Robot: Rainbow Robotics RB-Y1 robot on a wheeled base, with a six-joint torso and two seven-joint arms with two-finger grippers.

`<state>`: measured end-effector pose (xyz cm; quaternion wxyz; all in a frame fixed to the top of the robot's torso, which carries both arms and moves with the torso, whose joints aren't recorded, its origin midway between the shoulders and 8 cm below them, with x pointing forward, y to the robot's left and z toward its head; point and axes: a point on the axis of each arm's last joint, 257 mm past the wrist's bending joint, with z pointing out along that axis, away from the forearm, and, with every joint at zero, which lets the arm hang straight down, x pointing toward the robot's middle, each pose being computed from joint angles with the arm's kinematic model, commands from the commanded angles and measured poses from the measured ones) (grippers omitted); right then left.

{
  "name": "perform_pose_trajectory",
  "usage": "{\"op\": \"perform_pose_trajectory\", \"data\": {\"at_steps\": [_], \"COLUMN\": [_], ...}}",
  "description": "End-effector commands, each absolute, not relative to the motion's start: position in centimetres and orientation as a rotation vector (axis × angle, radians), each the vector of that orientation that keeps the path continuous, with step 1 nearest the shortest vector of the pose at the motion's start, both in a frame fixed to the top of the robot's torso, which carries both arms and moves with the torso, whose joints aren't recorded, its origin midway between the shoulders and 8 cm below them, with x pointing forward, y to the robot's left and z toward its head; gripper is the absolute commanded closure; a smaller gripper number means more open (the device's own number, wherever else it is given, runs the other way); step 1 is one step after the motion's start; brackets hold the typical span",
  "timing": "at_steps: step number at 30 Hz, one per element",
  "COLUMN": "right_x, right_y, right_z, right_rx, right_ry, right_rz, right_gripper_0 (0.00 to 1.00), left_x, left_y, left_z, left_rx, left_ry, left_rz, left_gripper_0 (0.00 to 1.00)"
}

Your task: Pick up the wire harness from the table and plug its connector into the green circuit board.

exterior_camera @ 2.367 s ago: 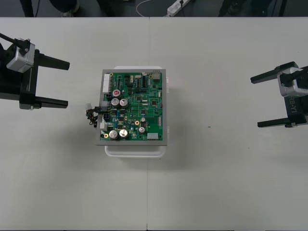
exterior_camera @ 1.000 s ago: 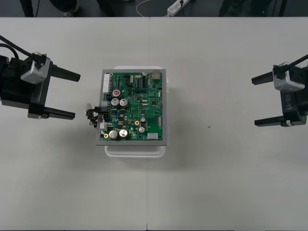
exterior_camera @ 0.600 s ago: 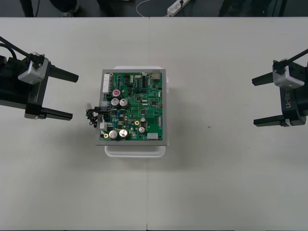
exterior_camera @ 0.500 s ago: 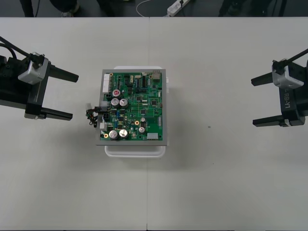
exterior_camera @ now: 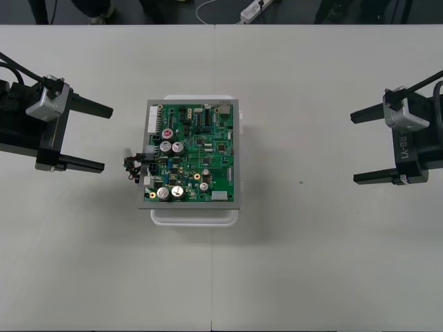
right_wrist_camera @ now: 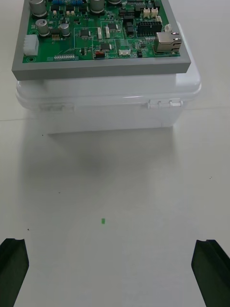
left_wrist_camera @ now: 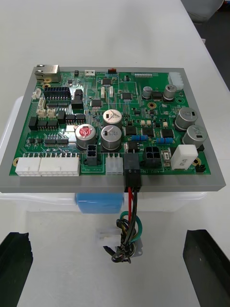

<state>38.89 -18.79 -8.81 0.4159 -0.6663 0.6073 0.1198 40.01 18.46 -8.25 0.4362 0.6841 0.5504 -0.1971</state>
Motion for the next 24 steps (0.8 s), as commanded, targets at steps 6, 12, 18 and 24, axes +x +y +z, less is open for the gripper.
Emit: {"op": "perform_pose_trajectory", "data": {"at_steps": [6, 12, 18, 24], "right_x": [38.6, 38.9, 39.1, 39.4], "right_y": [-18.8, -19.1, -19.3, -19.6], "right_z": [-8.5, -8.6, -8.6, -8.7], "right_rx": [-1.647, -1.644, -1.645, -1.639], "right_ry": [1.552, 1.560, 1.563, 1.576], "right_rz": [0.297, 0.279, 0.262, 0.247], "right_gripper_0": [0.00, 0.00, 0.00, 0.00], "left_x": [38.9, 38.9, 38.9, 38.9], "left_y": [19.0, 19.0, 19.0, 19.0], "left_z": [-8.0, -8.0, -8.0, -8.0], "left_rx": [1.760, 1.760, 1.760, 1.760], "left_ry": [1.377, 1.377, 1.377, 1.377], "left_rz": [-0.480, -0.480, -0.480, -0.480], "left_gripper_0": [0.08, 0.08, 0.07, 0.08]}}
